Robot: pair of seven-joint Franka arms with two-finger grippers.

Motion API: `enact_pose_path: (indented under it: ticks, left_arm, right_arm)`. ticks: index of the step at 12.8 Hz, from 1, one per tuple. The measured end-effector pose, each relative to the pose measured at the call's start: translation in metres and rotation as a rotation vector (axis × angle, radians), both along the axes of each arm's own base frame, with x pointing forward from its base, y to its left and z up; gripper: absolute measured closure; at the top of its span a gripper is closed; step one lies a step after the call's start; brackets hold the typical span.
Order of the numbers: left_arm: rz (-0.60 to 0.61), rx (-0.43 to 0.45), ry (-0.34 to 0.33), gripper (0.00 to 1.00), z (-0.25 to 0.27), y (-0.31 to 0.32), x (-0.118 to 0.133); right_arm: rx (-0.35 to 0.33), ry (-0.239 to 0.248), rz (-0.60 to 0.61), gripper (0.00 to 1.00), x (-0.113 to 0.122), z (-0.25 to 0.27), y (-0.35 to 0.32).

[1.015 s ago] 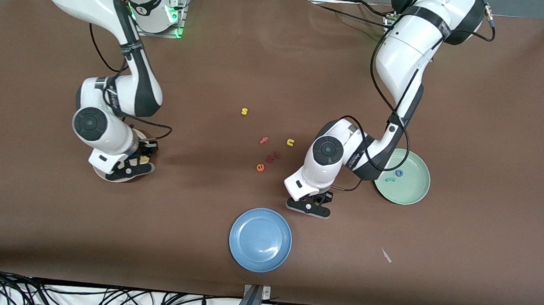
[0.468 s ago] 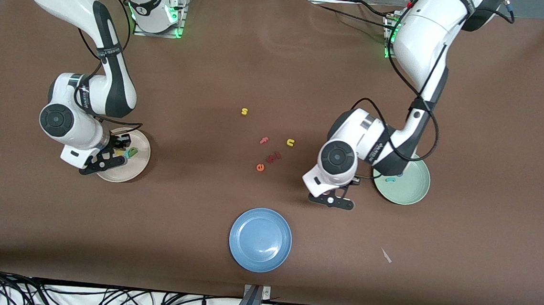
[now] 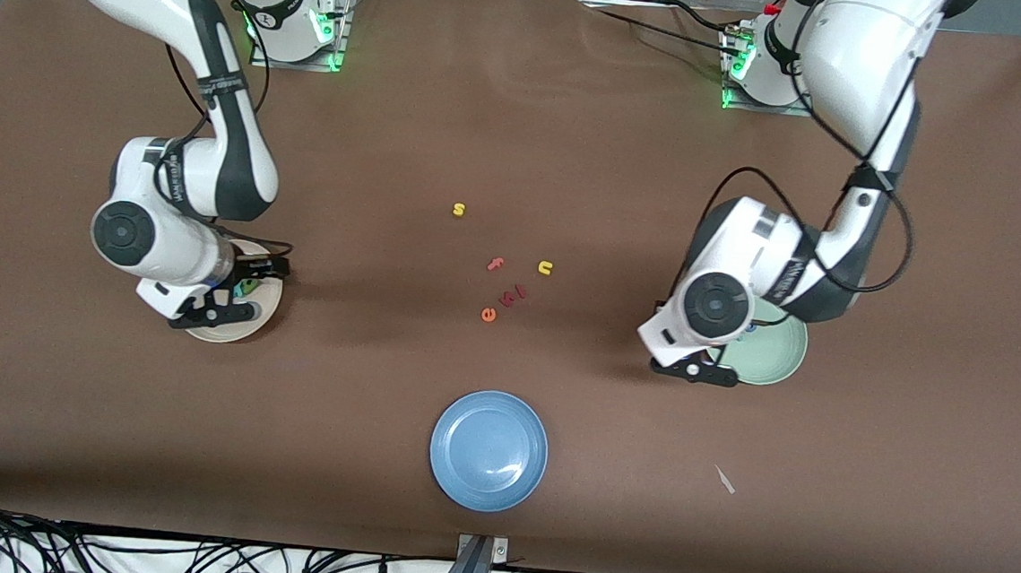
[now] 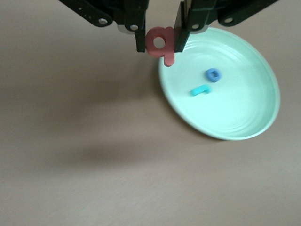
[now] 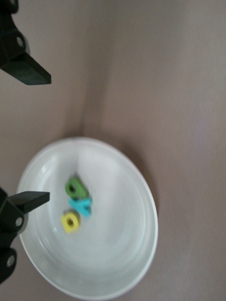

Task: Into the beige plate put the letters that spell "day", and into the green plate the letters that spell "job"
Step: 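Place the pink b on the green plate while the right gripper places the a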

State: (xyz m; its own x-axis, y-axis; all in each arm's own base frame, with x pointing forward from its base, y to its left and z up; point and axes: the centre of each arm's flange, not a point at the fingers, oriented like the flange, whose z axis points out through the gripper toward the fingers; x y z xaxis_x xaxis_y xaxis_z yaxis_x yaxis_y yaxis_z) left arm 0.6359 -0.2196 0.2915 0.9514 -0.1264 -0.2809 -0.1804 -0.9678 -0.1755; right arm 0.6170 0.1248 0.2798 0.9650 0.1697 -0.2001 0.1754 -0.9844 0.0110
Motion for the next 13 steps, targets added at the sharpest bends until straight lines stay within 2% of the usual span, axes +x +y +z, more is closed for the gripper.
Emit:
enact_pose_path:
  ticks: [3, 7, 10, 13]
  left_arm:
    - [-0.046, -0.005, -0.006, 0.75, 0.001, 0.051, -0.019]
    - [-0.088, -0.032, -0.058, 0.75, -0.045, 0.095, -0.053]
    - [-0.111, -0.077, -0.079, 0.75, -0.071, 0.146, -0.06]
    - [-0.098, -0.084, -0.07, 0.75, -0.08, 0.168, -0.065]
  right_arm:
    - [-0.018, 0.061, -0.024, 0.0, -0.003, 0.026, 0.035]
    - [-0.035, 0.168, -0.056, 0.0, -0.005, 0.099, 0.044]
    - [-0.03, 0.187, -0.049, 0.0, -0.008, 0.157, 0.046]
    - [-0.029, 0.178, -0.058, 0.0, -0.005, 0.179, 0.04]
